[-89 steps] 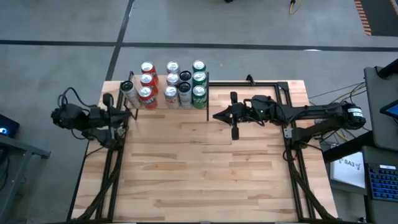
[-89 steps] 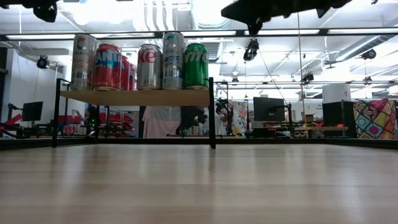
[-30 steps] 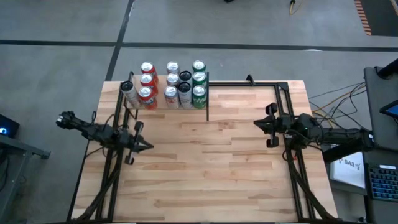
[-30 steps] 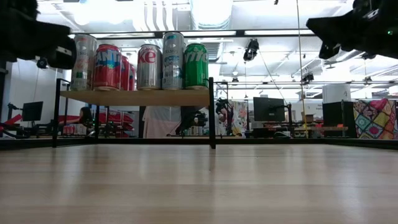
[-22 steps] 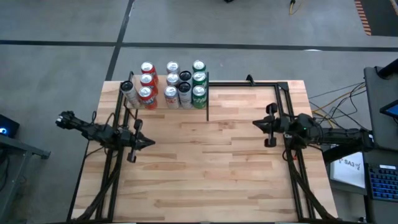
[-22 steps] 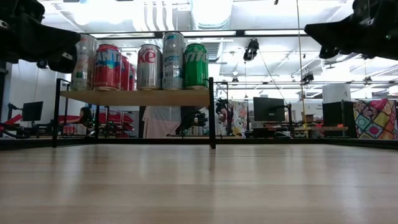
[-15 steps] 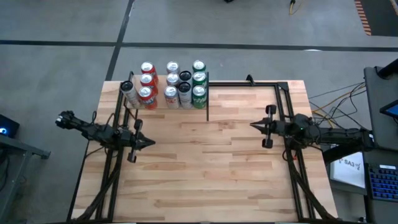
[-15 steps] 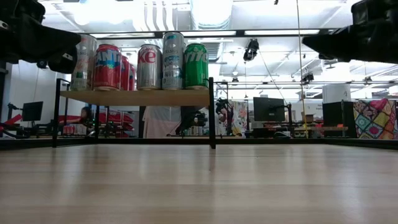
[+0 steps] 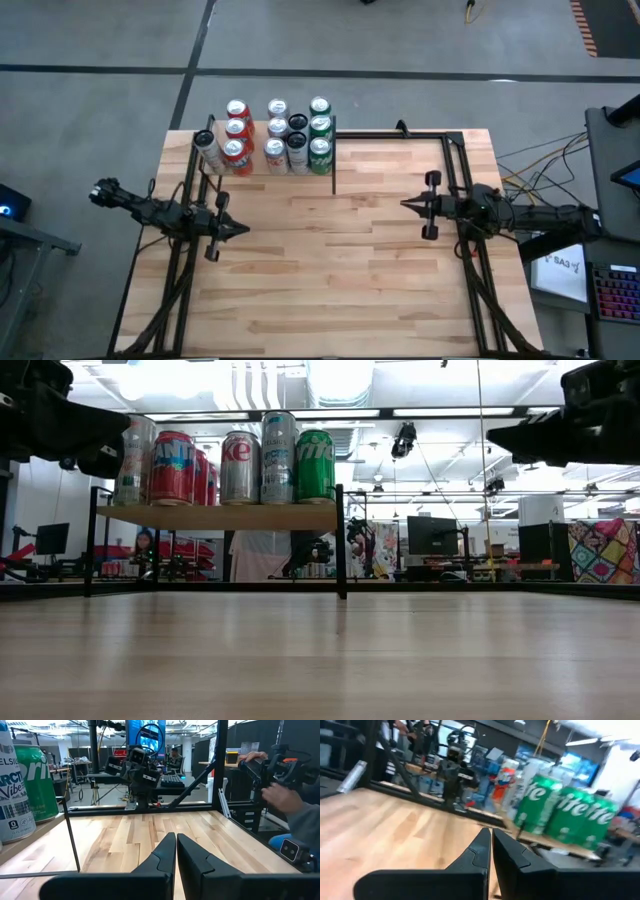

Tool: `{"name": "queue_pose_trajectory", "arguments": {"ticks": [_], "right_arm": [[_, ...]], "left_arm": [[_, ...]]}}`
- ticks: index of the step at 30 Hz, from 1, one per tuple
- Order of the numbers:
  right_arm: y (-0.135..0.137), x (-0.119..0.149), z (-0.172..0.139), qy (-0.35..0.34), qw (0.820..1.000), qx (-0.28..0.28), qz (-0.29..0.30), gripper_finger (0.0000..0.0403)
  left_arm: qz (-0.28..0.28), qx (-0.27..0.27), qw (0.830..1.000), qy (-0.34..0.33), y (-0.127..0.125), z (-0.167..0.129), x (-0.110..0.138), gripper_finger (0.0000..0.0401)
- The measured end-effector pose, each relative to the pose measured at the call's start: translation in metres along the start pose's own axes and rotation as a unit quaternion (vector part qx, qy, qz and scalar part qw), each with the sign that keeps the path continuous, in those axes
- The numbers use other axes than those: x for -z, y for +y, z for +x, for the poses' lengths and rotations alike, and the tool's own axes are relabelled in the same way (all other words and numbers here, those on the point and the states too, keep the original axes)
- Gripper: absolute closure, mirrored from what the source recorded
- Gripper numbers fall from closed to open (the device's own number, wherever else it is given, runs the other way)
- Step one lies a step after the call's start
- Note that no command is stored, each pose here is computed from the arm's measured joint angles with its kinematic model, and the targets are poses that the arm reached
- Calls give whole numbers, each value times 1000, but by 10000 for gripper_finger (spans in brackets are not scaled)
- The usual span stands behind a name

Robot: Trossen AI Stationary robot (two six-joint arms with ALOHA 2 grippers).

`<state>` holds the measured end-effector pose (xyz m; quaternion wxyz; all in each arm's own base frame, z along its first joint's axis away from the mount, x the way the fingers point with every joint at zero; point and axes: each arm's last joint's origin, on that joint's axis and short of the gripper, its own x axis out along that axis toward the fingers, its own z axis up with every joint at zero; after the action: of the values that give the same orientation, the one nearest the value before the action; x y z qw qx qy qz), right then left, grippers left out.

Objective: Place canned beverage on shelf
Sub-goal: Return to Home Position

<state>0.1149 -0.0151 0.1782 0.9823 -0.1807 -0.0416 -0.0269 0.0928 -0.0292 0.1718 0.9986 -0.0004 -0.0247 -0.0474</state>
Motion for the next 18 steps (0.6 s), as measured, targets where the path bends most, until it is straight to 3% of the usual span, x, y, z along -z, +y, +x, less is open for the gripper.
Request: {"name": "queue_pose_trajectory", "arguments": {"ticks": [4,7,9,11,14,18], "right_arm": [[2,-5,-6,-25,998,-9,65,394],[3,1,-13,10,993,5,116,394],[5,8,-19,48,992,17,118,394],[3,6,-20,40,992,47,113,394],[4,7,-20,47,995,39,72,394],[5,7,-20,46,997,32,62,394]], "left_arm": [[0,0,1000,0,0,0,0,401],[-1,0,1000,-2,0,0,0,401],[-1,0,1000,-2,0,0,0,401],[-1,-1,1000,-2,0,0,0,401],[0,0,1000,1,0,0,0,401],[0,-1,1000,2,0,0,0,401]]}}
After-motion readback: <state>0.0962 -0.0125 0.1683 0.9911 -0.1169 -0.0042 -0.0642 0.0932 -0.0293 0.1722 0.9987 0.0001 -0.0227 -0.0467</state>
